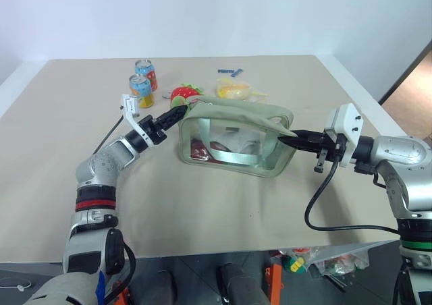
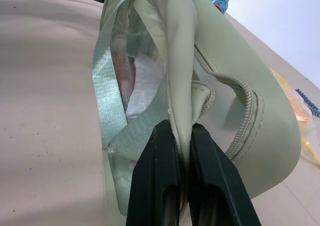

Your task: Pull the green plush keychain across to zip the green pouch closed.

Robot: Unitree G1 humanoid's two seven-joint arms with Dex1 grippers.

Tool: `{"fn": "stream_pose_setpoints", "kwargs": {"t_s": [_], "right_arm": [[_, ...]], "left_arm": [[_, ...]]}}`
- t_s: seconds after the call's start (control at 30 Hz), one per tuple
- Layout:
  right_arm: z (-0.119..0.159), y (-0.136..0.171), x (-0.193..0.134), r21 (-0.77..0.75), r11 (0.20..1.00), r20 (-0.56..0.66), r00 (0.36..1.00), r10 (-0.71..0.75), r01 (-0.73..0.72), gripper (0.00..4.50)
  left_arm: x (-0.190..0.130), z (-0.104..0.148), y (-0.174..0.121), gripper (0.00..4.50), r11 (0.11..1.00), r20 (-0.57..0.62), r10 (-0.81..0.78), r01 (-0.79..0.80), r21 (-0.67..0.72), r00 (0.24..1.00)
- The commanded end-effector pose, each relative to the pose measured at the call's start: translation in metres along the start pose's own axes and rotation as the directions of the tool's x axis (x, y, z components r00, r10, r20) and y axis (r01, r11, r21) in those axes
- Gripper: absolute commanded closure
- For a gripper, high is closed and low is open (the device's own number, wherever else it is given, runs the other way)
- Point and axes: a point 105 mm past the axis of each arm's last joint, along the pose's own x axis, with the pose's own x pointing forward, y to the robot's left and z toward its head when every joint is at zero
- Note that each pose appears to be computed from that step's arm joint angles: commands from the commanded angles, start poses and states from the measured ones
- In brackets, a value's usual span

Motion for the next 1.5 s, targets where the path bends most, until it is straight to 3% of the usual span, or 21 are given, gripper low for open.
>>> {"fn": "stream_pose_setpoints", "kwargs": {"t_s": [0.03, 0.3, 0.57, 0.77, 1.07, 1.23, 1.27, 1.5], "right_arm": [[0.004, 0.001, -0.002, -0.036, 0.999, -0.008, 1.0, 0.01, -0.01, 4.5], [0.003, 0.001, -0.003, -0.036, 0.999, -0.012, 1.0, 0.008, -0.008, 4.5], [0.001, 0.002, -0.003, -0.036, 0.999, -0.015, 1.0, 0.008, -0.009, 4.5], [0.001, 0.001, -0.001, -0.038, 0.999, -0.015, 1.0, 0.013, -0.013, 4.5], [0.002, 0.001, 0.001, -0.042, 0.999, -0.005, 1.0, -0.001, 0.001, 4.5], [0.002, 0.001, 0.002, -0.042, 0.999, -0.004, 1.0, -0.005, 0.005, 4.5], [0.002, 0.002, 0.002, -0.042, 0.999, -0.004, 1.0, -0.006, 0.005, 4.5], [0.002, 0.002, 0.003, -0.044, 0.999, 0.0, 1.0, -0.006, 0.006, 4.5]], "left_arm": [[0.006, 0.011, -0.011, 1.83, 0.998, 0.026, -0.051, 0.05, 0.036, 0.998], [0.004, 0.026, -0.03, 4.47, 0.99, 0.051, -0.114, 0.11, 0.083, 0.992], [0.012, 0.051, -0.099, 4.47, 0.927, -0.035, -0.287, 0.287, 0.241, 0.957], [0.032, 0.03, -0.132, 4.47, 0.864, -0.212, -0.34, 0.393, 0.315, 0.916], [0.047, -0.001, -0.111, 4.47, 0.864, -0.384, -0.215, 0.358, 0.355, 0.898], [0.044, -0.001, -0.104, 4.47, 0.86, -0.41, -0.176, 0.342, 0.378, 0.895], [0.043, 0.002, -0.104, 3.73, 0.858, -0.409, -0.173, 0.341, 0.384, 0.896], [0.031, 0.021, -0.098, 1.38, 0.822, -0.418, -0.115, 0.323, 0.469, 0.901]]}}
